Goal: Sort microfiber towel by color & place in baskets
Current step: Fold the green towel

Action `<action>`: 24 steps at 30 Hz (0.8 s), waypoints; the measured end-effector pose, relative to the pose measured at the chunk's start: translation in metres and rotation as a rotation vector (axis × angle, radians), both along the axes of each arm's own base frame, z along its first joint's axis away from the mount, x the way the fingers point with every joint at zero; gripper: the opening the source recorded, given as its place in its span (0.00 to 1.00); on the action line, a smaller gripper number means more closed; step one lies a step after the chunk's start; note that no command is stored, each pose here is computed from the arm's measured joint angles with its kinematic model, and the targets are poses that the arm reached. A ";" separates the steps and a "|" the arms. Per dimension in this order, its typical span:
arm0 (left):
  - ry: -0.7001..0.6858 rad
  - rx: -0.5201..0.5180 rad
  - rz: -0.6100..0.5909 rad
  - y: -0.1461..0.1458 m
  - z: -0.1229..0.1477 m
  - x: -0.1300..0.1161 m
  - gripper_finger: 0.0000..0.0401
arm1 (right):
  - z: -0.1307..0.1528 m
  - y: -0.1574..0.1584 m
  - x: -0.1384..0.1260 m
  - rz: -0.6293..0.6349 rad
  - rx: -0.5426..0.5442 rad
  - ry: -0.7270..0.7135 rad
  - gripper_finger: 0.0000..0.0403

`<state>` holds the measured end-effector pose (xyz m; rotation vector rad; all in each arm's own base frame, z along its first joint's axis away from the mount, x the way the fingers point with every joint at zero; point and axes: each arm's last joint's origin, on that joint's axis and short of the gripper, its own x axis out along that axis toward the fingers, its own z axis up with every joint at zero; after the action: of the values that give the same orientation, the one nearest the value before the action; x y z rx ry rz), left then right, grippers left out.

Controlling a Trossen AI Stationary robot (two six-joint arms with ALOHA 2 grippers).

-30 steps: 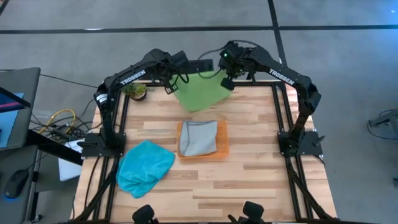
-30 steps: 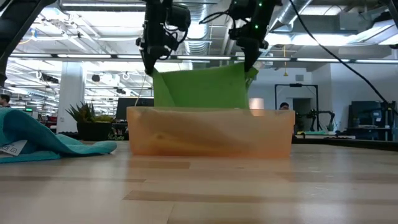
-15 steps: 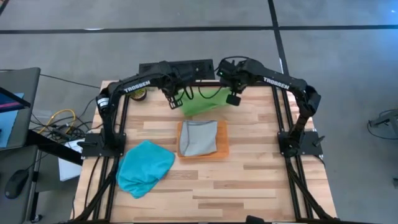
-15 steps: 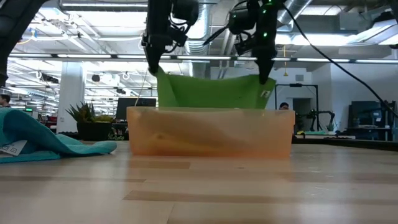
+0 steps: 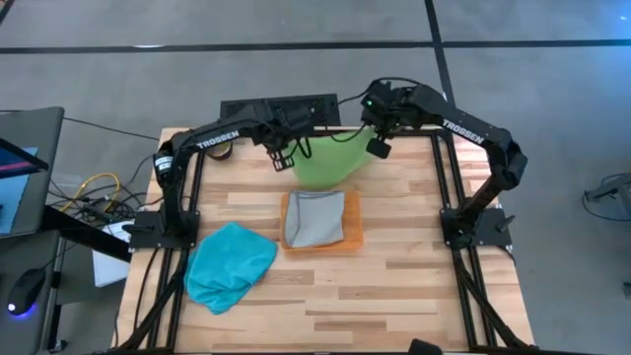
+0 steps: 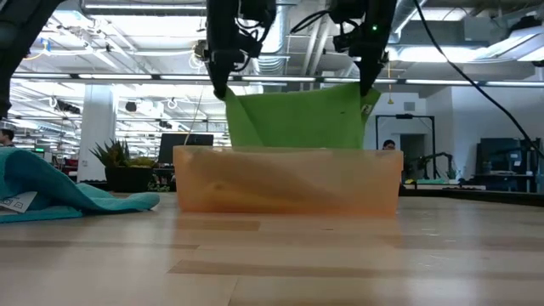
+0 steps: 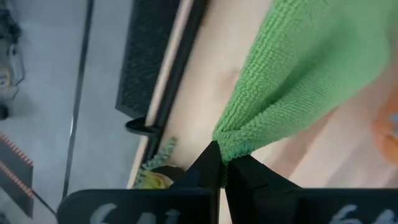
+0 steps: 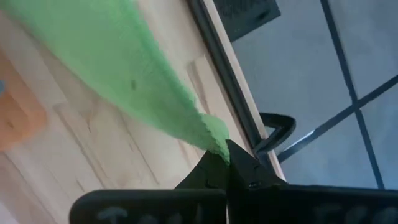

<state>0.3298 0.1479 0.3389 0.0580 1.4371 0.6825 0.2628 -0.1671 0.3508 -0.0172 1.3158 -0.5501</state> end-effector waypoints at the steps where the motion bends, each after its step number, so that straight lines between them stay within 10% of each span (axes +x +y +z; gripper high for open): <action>1: -0.009 0.012 0.015 0.002 0.003 -0.001 0.00 | 0.000 -0.002 -0.002 -0.009 0.003 0.004 0.01; 24: -0.196 0.466 0.178 0.085 0.062 -0.025 0.00 | 0.034 -0.059 -0.001 -0.115 -0.381 -0.340 0.01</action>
<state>0.3048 0.2328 0.4013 0.2224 1.0814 1.1295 0.2619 -0.2266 0.3847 -0.1565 0.8717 -0.8571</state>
